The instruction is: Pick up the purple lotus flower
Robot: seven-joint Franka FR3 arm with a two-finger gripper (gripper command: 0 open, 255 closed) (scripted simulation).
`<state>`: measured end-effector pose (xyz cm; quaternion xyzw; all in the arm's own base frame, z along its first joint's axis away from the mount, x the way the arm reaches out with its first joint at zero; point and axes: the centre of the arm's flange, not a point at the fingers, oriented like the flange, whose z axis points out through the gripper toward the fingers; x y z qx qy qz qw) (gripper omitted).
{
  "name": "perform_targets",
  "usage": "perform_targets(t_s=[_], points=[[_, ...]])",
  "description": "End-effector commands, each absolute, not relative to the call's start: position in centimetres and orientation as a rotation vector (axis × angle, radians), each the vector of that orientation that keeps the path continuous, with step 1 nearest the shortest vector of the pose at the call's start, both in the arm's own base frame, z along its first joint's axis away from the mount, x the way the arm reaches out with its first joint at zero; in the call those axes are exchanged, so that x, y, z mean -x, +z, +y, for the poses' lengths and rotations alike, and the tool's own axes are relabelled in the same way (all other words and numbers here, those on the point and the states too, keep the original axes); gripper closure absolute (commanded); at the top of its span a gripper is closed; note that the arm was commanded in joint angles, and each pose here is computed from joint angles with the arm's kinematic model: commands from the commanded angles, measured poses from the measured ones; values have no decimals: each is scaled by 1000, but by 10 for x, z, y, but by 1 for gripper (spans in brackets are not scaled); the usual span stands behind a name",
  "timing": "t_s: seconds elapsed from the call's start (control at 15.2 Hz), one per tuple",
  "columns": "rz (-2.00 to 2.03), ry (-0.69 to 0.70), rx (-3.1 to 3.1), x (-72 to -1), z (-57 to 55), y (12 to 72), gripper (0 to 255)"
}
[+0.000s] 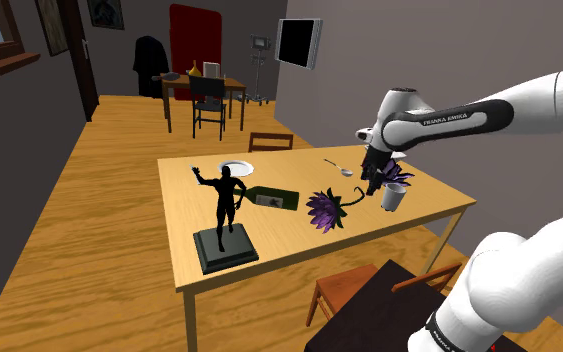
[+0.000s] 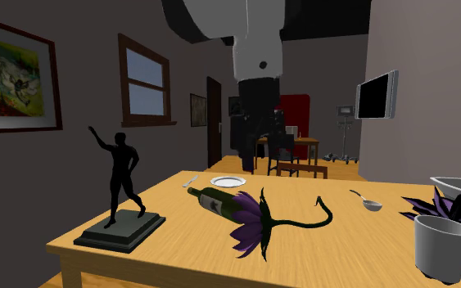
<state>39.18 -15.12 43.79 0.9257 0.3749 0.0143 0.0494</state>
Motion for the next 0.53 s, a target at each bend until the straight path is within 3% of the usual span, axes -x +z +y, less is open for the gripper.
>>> perform_targets(t_s=[0.0,0.46], points=[[1247,39,-2770,-404,-165,419,0],[1574,17,-2591,-453,-207,353,0]])
